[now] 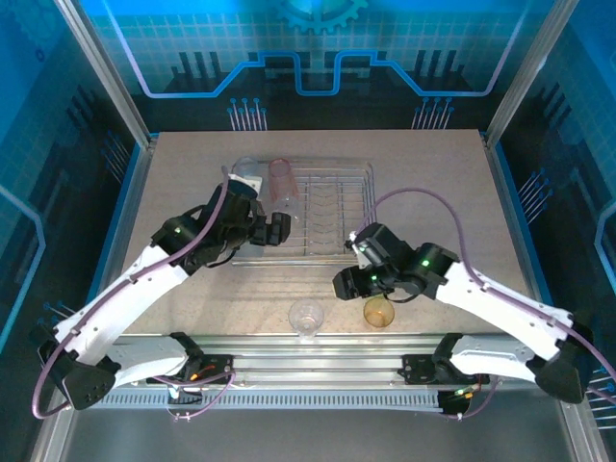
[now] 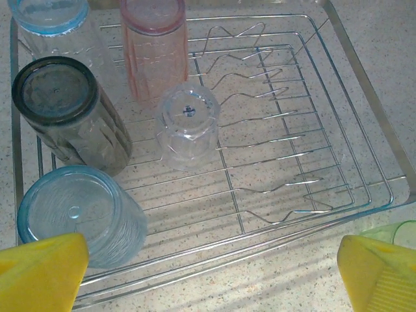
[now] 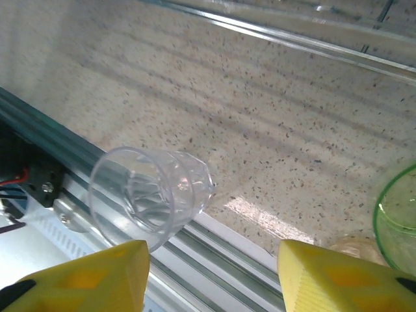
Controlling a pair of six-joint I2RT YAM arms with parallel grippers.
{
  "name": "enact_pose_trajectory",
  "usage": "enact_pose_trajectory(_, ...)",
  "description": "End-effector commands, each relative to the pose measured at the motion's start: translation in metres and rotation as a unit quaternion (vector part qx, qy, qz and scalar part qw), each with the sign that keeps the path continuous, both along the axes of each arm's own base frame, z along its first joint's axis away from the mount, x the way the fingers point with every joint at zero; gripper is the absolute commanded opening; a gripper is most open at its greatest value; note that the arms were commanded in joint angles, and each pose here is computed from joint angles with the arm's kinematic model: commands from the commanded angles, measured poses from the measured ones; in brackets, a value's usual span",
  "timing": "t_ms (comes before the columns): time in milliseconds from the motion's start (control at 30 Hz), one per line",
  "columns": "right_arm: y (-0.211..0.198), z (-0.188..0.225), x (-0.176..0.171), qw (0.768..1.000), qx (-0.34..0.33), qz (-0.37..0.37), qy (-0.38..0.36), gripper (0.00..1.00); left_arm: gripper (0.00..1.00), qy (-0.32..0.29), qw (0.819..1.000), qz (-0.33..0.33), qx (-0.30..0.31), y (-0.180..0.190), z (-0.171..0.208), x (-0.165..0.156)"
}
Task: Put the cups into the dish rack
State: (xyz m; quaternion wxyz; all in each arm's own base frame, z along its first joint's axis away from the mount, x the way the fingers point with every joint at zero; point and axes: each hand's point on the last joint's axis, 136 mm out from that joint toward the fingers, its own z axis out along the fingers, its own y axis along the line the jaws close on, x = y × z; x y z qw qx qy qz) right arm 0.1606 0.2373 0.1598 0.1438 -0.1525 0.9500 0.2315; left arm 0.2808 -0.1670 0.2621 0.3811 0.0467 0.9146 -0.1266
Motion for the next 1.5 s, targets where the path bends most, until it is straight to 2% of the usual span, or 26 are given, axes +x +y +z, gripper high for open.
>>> enact_pose_trajectory(0, 0.012, 0.000, 0.005, 0.999, -0.020, 0.021, -0.019, 0.56, 0.99, 0.003, 1.000, -0.001, -0.019, -0.003, -0.002, -0.003)
enact_pose_trajectory(400, 0.052, -0.033, -0.006, 0.989, -0.100, 0.109, -0.007, 0.59, 0.99, 0.009, 1.000, 0.005, -0.013, 0.004, -0.015, -0.009)
enact_pose_trajectory(733, 0.061, -0.063, -0.004, 0.967, -0.200, 0.158, -0.005, 0.59, 0.99, 0.013, 1.000, 0.006, 0.008, 0.011, -0.024, -0.013)
enact_pose_trajectory(967, 0.068, -0.076, -0.004, 0.958, -0.226, 0.178, -0.002, 0.57, 0.99, 0.007, 1.000, 0.008, 0.019, 0.017, -0.025, -0.015)
enact_pose_trajectory(1233, 0.070, -0.088, -0.005, 0.953, -0.240, 0.187, 0.006, 0.49, 1.00, 0.001, 0.998, 0.061, 0.015, 0.042, -0.029, -0.015)
enact_pose_trajectory(1333, 0.070, -0.088, -0.004, 0.952, -0.242, 0.188, 0.007, 0.43, 1.00, 0.002, 0.996, 0.093, 0.005, 0.057, -0.030, -0.015)
enact_pose_trajectory(1467, 0.071, -0.086, -0.004, 0.951, -0.243, 0.190, 0.006, 0.26, 0.99, 0.002, 0.992, 0.122, -0.009, 0.071, -0.033, -0.017)
